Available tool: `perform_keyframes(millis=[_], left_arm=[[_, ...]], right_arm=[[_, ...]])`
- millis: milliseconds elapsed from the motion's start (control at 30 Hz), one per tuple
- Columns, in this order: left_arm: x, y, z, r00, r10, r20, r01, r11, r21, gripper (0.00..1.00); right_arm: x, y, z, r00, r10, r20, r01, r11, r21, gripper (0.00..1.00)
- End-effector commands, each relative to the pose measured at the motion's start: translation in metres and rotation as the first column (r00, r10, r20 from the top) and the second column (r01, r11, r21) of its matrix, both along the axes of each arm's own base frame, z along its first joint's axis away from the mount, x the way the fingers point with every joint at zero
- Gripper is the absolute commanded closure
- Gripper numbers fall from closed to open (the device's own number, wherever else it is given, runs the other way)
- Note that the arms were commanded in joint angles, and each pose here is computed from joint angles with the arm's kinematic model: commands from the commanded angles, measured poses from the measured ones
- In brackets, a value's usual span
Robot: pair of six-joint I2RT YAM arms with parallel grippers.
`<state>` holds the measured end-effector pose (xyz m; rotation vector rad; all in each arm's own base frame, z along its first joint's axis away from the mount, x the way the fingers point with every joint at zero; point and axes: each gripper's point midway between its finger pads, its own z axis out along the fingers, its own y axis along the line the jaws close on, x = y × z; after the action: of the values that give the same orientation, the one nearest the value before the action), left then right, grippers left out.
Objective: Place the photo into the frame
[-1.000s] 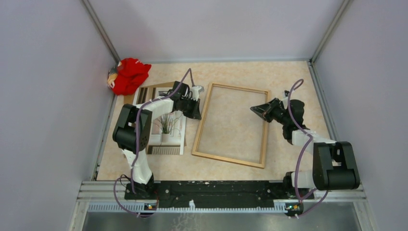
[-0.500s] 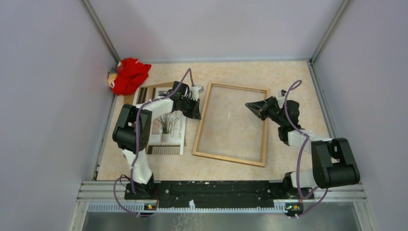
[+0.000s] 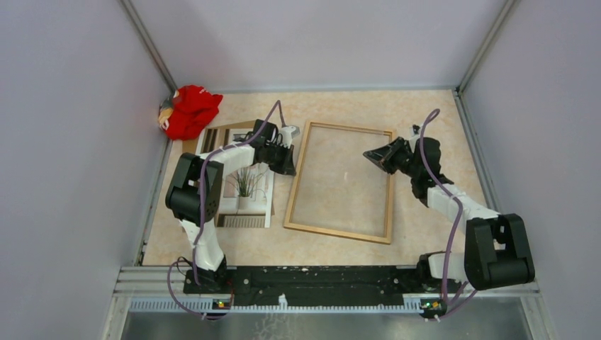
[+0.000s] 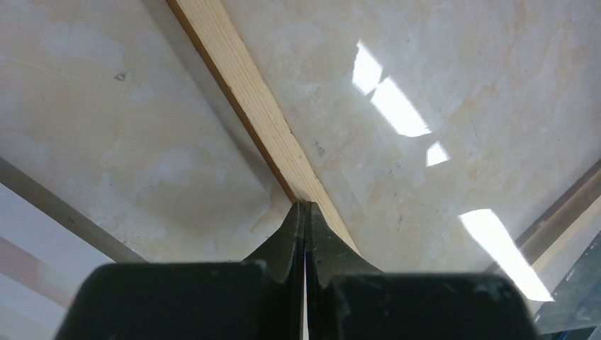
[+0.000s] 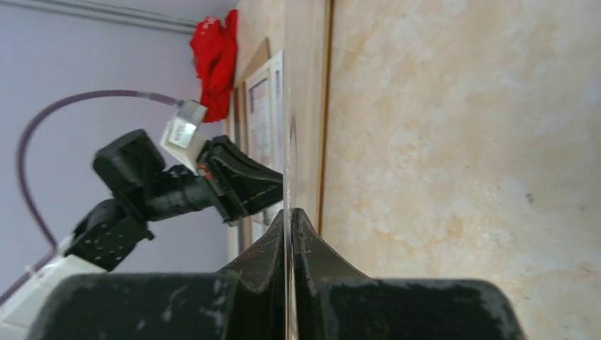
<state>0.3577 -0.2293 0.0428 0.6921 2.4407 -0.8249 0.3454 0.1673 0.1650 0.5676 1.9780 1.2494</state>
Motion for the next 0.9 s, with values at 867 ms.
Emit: perform_keyframes(millis=[867], left_arm=[[-0.012,0.000,-0.019,0.999,-0.024,-0.032,0.025,0.999,0.032,1.00]], right_arm=[[-0.001,-0.044,-0.063,0.989,-0.028,-0.148,-0.034,0.915,-0.401,0.64]])
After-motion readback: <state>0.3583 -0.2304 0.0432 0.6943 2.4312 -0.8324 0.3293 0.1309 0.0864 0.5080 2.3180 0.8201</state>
